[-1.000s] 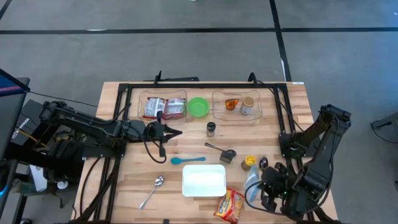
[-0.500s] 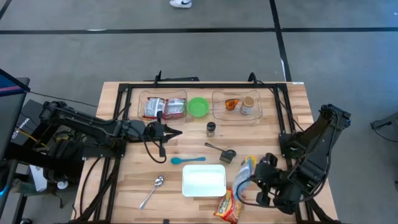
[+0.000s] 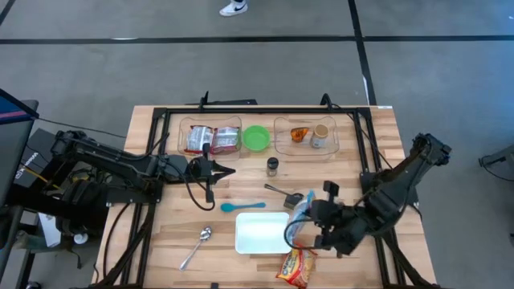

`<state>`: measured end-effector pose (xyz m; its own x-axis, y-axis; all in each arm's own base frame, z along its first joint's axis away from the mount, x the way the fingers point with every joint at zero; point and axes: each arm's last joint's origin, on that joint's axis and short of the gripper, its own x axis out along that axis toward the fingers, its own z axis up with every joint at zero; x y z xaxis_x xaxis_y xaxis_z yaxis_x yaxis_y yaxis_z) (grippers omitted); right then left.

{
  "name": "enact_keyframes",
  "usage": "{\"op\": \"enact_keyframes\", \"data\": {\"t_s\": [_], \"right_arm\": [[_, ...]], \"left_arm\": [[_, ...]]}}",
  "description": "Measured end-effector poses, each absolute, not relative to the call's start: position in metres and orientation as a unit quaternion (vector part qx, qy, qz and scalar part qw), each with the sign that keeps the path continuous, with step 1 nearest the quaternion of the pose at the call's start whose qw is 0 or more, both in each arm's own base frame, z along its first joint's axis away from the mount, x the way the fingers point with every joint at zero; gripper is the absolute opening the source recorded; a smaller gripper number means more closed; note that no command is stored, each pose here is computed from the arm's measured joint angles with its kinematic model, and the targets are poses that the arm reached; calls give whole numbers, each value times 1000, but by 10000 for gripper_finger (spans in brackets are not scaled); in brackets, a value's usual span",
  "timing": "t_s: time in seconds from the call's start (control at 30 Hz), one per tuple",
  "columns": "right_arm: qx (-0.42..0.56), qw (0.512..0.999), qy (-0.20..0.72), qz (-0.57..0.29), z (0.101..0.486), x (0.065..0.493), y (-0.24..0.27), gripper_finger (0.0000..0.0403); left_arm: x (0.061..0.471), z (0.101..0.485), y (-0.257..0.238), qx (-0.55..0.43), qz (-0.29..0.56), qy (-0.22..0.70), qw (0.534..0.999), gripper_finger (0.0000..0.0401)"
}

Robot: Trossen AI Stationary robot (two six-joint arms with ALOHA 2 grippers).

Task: Pick & Place Food Item
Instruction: Put the blue noodle pack into the left transparent bin

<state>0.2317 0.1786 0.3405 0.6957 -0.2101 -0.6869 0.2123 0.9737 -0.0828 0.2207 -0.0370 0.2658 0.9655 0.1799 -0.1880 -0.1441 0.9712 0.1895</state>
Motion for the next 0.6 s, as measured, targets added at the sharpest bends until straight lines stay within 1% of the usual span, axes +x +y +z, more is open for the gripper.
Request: {"op": "enact_keyframes", "data": {"t_s": [0.13,0.4,0.53,0.6], "right_arm": [[-48,923,366,-106,343,246,166,0],[-102,917,367,-119,345,267,137,0],[-108,912,372,-135,346,275,122,0],[-101,913,373,-128,346,280,115,0]], "left_arm": [[221,266,-37,87,82,102,987,0],[221,266,-37,87,82,102,987,0],[221,266,-37,87,82,102,988,0],[221,266,-37,87,82,102,988,0]]}}
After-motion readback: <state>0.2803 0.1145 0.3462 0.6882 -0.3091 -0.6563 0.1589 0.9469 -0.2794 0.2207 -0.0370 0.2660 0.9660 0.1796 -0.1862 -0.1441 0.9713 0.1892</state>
